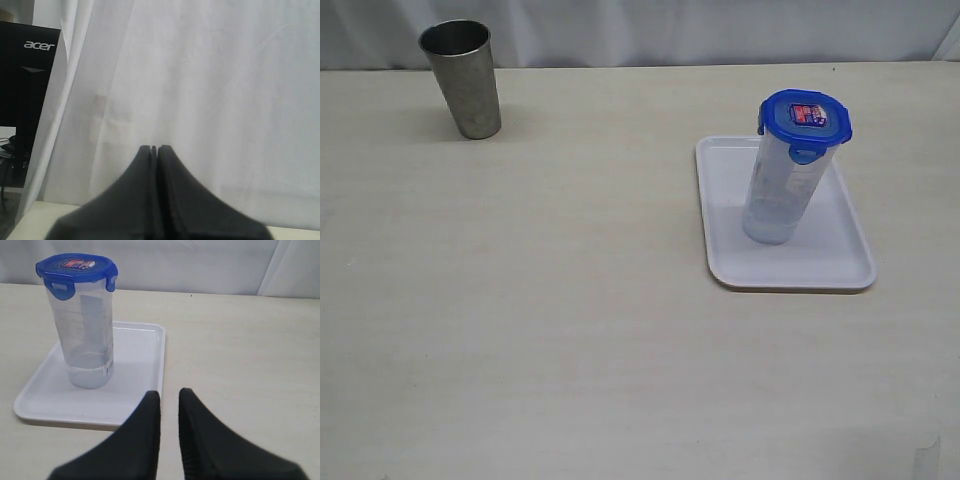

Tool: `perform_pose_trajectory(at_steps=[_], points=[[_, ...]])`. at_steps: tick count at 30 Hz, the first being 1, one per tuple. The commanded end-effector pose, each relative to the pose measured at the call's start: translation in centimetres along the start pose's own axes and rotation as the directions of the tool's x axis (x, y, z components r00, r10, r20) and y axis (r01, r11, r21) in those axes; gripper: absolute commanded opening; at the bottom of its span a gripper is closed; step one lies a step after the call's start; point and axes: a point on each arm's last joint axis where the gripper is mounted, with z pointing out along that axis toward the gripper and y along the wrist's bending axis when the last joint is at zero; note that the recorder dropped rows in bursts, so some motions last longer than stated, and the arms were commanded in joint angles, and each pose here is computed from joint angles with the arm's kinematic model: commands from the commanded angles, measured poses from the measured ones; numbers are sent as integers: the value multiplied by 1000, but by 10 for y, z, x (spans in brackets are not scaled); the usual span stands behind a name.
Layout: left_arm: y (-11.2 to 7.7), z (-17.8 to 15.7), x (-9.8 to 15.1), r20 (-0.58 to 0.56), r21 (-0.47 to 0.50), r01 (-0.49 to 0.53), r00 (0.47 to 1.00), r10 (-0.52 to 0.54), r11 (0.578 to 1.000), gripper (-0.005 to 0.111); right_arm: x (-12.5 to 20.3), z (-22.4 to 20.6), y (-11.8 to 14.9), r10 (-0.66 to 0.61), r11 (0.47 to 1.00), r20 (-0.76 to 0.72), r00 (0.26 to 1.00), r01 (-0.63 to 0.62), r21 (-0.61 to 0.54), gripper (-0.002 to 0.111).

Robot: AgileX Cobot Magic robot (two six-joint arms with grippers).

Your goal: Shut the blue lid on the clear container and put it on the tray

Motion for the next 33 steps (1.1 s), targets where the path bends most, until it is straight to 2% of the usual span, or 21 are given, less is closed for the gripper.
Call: perform_pose_trajectory(at_steps=[1,9,13,17,22,30,33], points=[[0,-1,0,4,-2,4,1000,-4,1000,0,0,0,0,5,1000,9,1000,-5,6,14],[2,3,5,8,-8,4,1000,-4,1000,0,0,0,0,5,1000,9,1000,-5,6,14],[9,14,16,80,-50,-42,996,46,998,0,0,0,0,5,1000,9,1000,-5,6,14],[16,24,34,116,-67,-40,992,48,997,0,0,0,0,5,1000,9,1000,-5,6,14],[25,36,68,75,-101,-106,991,114,989,0,0,0,0,5,1000,9,1000,-5,6,14],[38,45,132,58,-118,-145,987,153,982,0,0,0,0,5,1000,9,1000,-5,6,14],[39,46,142,27,-111,-199,979,203,974,0,0,0,0,5,1000,9,1000,-5,6,14]])
